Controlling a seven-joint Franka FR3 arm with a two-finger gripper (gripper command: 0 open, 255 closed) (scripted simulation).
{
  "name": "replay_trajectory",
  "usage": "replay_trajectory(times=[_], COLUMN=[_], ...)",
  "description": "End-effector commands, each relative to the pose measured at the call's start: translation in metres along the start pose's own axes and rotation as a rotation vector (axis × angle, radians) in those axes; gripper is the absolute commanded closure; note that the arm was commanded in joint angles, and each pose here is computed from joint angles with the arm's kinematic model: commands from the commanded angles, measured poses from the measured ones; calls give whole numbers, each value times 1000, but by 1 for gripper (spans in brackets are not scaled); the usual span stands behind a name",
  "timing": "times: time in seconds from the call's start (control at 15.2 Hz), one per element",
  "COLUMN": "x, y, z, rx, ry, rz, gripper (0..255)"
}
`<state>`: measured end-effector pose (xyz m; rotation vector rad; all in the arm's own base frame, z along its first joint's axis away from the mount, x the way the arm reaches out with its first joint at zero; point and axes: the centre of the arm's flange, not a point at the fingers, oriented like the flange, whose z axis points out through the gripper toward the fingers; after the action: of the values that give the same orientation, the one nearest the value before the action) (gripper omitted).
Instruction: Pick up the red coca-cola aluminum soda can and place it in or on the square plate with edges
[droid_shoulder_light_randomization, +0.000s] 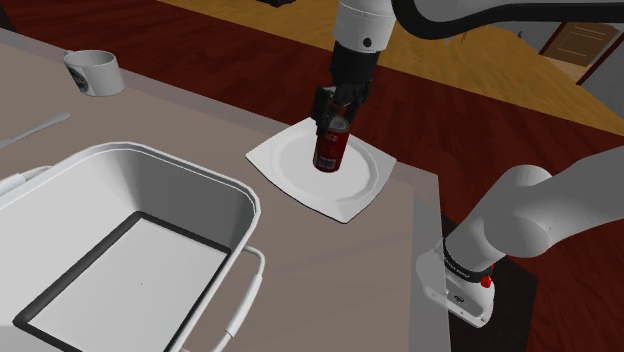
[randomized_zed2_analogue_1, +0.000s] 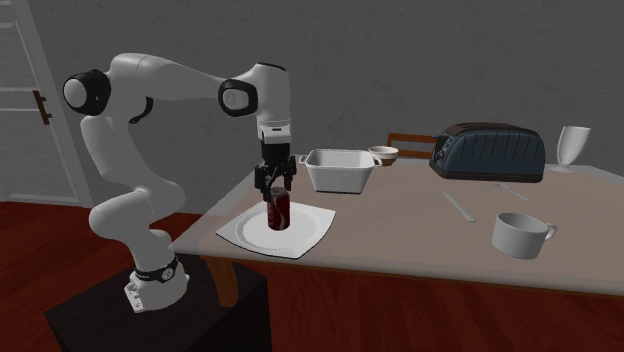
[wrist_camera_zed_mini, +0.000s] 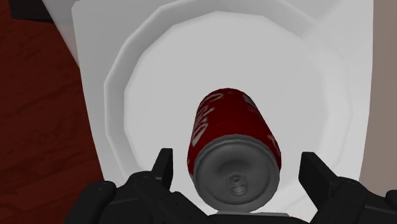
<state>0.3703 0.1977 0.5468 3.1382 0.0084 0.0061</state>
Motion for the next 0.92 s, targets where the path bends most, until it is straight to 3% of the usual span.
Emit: replay_trajectory(times=[0.0, 0.07, 0.33, 0.86], x=[0, 0, 0, 0], y=[0, 0, 0, 0], z=[0, 0, -50, -50], rx=[0, 0, 0, 0], ry=[0, 0, 0, 0], rz=[0, 0, 0, 0], gripper=[0, 0, 0, 0])
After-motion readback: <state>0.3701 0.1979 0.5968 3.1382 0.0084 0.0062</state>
